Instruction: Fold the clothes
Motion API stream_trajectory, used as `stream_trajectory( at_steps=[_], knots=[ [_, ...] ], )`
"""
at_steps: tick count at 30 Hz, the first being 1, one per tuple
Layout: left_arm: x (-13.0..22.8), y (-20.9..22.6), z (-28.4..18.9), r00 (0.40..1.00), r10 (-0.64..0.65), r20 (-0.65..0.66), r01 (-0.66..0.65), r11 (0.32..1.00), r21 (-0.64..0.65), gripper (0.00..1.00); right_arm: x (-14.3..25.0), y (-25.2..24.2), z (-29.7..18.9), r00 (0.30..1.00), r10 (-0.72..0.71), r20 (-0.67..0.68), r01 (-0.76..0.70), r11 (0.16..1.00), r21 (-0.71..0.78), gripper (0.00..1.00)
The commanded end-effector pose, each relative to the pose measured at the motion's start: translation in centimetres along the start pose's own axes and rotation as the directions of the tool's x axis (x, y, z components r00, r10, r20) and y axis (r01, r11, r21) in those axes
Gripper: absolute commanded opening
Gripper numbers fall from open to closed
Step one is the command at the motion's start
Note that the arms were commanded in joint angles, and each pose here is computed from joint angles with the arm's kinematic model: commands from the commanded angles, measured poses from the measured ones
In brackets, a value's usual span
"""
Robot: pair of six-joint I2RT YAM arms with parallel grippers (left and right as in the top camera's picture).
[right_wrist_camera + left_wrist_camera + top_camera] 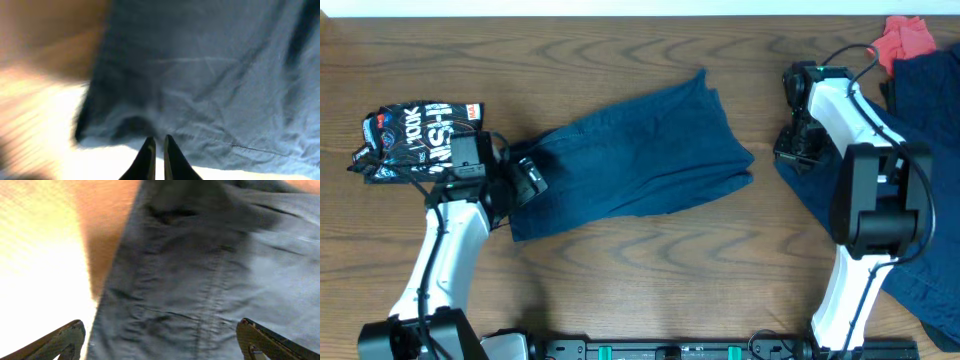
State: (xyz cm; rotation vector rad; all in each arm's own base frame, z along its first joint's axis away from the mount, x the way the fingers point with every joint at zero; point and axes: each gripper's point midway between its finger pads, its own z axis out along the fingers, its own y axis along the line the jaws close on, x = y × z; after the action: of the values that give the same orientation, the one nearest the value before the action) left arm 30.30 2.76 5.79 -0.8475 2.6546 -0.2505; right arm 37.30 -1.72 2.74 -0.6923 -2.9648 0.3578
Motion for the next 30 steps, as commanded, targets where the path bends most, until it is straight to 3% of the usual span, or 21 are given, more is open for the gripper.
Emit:
stream_trajectory(
  at_steps=[1,5,9,10,12,14,16,19,28,30],
  knots=[
    [1.0,1.7,1.7,0.998,-0.02,-0.066,0.016,0.999,-0.052,0.98,-0.1,1.9,-4.8,0.99,-0.077,0.117,0.091,0.989,-0.117,0.09],
    [2.2,2.0,4.4,0.988,-0.036,-0.153,0.028,0.998,-0.053,0.98,0.3,4.6,-8.1,0.97,-0.122,0.213,0.167,0.962,-0.213,0.18],
    [3.1,-0.5,6.7,0.974,0.014,-0.228,0.011,0.994,0.108,0.99,1.9,9.5,-10.5,0.907,-0.292,0.304,0.388,0.861,-0.328,0.22],
    [3.2,-1.1,7.0,0.971,0.03,-0.236,0.004,0.99,0.143,0.93,2.5,11.0,-11.0,0.878,-0.344,0.332,0.454,0.818,-0.353,0.22],
    [3.4,-2.1,7.3,0.966,0.074,-0.246,-0.02,0.976,0.216,0.61,3.5,13.3,-11.5,0.831,-0.412,0.373,0.541,0.754,-0.373,0.24],
    [3.6,-3.1,6.9,0.961,0.127,-0.247,-0.053,0.957,0.285,0.26,4.2,15.1,-11.7,0.805,-0.437,0.402,0.581,0.722,-0.377,0.17],
    [3.7,-4.3,6.1,0.958,0.155,-0.242,-0.062,0.933,0.353,0.06,4.9,17.4,-11.7,0.782,-0.456,0.426,0.615,0.676,-0.406,0.1],
    [3.1,-5.5,4.3,0.964,0.17,-0.205,-0.076,0.913,0.402,0.06,6.8,20.8,-11.4,0.745,-0.497,0.444,0.666,0.58,-0.469,0.04],
    [0.7,-8.1,-5.8,0.985,0.174,0.014,-0.16,0.868,0.47,0.06,11.4,25.6,-4.3,0.693,-0.636,0.341,0.713,0.531,-0.458,0.01],
    [0.2,-8.8,-8.3,0.984,0.16,0.074,-0.175,0.854,0.489,0.06,14.3,27.0,-2.9,0.657,-0.692,0.298,0.723,0.466,-0.511,0.01]
  ],
)
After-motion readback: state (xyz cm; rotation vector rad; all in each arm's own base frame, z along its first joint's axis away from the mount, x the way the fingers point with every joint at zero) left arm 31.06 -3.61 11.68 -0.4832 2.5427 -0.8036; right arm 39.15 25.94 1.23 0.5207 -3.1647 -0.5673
